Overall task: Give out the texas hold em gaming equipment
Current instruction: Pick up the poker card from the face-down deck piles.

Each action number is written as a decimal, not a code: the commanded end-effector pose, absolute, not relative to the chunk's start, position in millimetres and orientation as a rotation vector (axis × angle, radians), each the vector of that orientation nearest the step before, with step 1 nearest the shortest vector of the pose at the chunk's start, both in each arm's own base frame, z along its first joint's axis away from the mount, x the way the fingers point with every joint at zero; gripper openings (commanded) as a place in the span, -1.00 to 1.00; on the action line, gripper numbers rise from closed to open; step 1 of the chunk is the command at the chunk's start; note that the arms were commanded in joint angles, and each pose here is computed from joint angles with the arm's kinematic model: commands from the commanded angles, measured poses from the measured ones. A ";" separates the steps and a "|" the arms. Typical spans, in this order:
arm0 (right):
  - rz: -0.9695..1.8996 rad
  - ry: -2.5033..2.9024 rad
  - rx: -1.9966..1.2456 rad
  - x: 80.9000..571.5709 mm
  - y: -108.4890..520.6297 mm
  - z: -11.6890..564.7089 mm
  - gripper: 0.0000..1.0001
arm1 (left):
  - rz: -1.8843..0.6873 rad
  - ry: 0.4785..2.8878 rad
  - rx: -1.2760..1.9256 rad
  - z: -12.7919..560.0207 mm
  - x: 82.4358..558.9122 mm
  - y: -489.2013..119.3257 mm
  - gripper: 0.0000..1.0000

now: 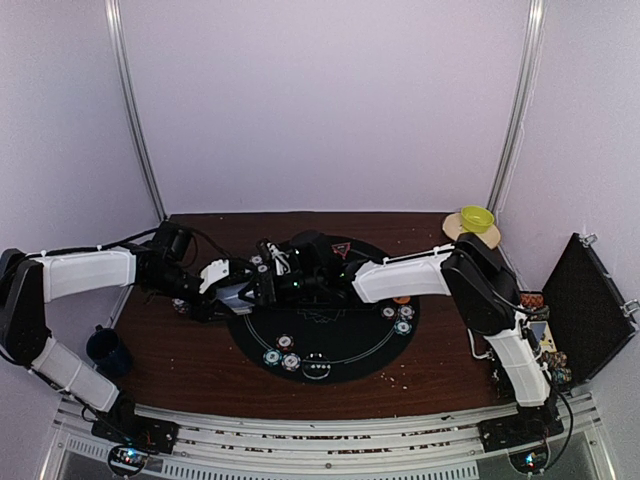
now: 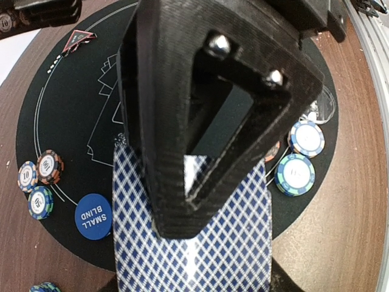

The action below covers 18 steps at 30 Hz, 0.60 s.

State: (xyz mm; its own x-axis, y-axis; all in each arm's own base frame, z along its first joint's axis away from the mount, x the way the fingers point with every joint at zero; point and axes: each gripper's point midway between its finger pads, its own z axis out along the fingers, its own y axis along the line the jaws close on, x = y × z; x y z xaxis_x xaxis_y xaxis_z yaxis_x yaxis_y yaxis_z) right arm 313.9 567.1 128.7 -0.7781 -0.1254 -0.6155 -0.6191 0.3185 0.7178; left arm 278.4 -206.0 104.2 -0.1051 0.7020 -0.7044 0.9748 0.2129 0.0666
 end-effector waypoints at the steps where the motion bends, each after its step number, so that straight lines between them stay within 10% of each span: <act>1: 1.458 2.116 -0.600 326.8 552.2 149.5 -0.26 | -0.609 1.794 1.558 115.3 273.3 -212.5 -0.14; 18: 1.666 2.047 -0.581 312.7 542.6 176.4 -1.00 | -0.597 1.814 1.556 105.6 275.5 -210.5 -0.14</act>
